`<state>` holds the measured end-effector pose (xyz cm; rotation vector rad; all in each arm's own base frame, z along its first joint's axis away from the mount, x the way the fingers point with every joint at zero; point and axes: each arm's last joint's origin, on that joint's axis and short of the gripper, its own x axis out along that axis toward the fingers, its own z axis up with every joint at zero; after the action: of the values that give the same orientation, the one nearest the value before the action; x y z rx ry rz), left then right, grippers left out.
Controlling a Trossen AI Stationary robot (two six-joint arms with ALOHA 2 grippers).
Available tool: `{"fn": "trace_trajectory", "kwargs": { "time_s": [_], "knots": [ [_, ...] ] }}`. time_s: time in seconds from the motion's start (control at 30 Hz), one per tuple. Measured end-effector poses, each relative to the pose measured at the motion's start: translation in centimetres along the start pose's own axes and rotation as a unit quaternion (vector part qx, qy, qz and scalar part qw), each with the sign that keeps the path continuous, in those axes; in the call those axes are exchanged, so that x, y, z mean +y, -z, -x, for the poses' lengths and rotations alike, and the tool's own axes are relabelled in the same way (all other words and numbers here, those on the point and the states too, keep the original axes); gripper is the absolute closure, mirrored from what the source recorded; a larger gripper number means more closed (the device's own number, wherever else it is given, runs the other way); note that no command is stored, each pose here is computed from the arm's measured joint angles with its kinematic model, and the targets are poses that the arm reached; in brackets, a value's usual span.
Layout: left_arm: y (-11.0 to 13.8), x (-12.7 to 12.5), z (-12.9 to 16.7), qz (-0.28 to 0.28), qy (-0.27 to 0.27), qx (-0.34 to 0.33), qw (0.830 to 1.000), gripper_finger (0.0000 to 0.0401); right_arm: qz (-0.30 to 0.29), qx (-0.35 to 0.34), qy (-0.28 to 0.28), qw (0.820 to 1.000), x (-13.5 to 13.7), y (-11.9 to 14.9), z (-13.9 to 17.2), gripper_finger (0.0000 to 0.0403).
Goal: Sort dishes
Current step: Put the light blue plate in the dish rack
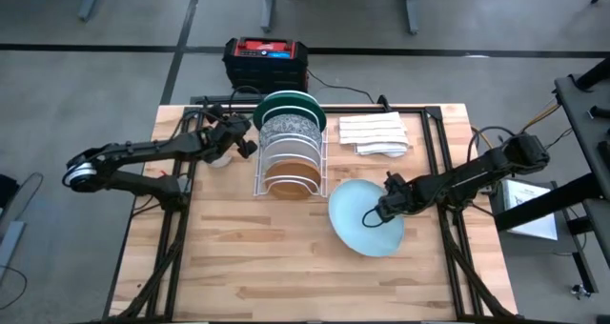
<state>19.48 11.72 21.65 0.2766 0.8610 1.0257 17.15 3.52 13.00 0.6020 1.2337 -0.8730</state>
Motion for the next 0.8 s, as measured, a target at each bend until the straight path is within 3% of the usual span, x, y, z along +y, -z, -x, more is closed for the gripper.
{"fn": "trace_trajectory", "kwargs": {
  "time_s": [0.3, 0.4, 0.5, 0.63, 0.7, 0.8],
  "knots": [
    [-0.4, 0.7, 2.9, 0.031, 0.019, -0.046, 0.998, 0.0401, 0.041, -0.050, 0.054, 0.996, 0.5, -0.5, 2.5, 0.0403],
    [-1.8, 0.7, 4.9, 0.039, 0.066, -0.097, 0.992, 0.0401, 0.056, -0.080, 0.049, 0.994, 1.2, -0.7, 3.3, 0.0403],
    [-3.4, 0.5, 7.1, 0.040, 0.167, -0.160, 0.972, 0.0401, 0.066, -0.104, 0.047, 0.991, 1.6, -0.7, 4.0, 0.0403],
    [-5.1, 0.1, 9.5, 0.038, 0.305, -0.220, 0.926, 0.0401, 0.094, -0.151, 0.047, 0.983, 2.1, -0.4, 4.7, 0.0403],
    [-5.7, -0.2, 10.2, 0.044, 0.340, -0.228, 0.911, 0.0401, 0.117, -0.190, 0.053, 0.973, 2.3, -0.2, 5.2, 0.0403],
    [-6.3, -1.1, 10.6, 0.057, 0.363, -0.219, 0.904, 0.0401, 0.147, -0.244, 0.061, 0.957, 2.7, 0.3, 5.9, 0.0403]
  ]
}}
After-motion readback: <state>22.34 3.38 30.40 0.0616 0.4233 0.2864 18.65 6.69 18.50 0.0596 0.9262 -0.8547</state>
